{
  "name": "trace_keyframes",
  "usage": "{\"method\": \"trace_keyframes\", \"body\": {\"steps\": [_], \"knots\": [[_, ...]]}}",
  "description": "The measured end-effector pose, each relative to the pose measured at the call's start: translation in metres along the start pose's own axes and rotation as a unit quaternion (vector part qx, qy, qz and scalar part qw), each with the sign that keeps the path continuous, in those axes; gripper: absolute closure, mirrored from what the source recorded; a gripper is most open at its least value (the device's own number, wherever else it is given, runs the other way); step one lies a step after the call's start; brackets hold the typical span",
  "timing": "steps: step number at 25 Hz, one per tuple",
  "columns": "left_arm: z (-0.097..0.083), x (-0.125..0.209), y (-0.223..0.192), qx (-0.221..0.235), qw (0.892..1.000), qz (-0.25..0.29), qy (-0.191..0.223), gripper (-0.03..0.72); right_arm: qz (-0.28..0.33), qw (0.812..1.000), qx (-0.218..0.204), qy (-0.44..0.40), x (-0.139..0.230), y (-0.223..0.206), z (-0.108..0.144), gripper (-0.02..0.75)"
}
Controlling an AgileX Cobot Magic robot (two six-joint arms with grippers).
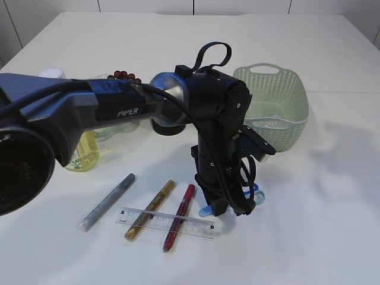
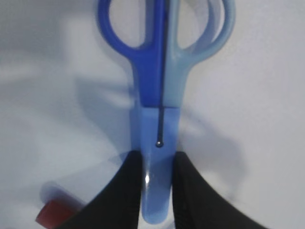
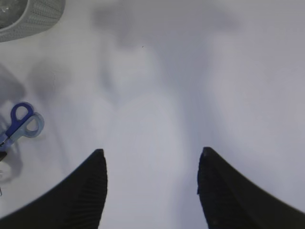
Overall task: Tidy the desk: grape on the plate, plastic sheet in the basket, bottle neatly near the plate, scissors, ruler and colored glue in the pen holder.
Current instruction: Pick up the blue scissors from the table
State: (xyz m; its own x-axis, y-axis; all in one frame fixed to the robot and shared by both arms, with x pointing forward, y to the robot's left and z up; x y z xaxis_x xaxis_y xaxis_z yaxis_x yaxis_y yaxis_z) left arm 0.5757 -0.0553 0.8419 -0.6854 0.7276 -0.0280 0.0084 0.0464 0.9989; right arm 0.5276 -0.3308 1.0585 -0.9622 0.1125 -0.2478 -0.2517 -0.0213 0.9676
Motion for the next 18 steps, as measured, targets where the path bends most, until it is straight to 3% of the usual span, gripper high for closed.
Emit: {"method": "trace_keyframes", "body": {"steps": [18], "knots": [[0.001,-0.009,0.016,0.0,1.0,-0.012,0.004,0.566,0.0,1.0,0.0,0.0,0.0,0.0,0.0,0.263]]}}
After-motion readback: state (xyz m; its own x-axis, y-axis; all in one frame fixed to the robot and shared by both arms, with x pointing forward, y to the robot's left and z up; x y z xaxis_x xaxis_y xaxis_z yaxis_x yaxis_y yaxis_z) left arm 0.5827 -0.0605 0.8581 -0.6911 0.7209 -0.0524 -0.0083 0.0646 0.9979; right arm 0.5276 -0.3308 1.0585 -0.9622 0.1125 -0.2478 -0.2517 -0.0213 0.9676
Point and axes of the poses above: a point on each arm's last joint axis where the gripper is mounted, y pointing back along that axis away from the gripper, z along the wrist's bending axis when the last joint is at zero, x = y × z, the point moved 4 cm from there along -y, pointing out along that axis toward the gripper, and after that the axes turned 13 degrees about y, right-handed, at the moved point
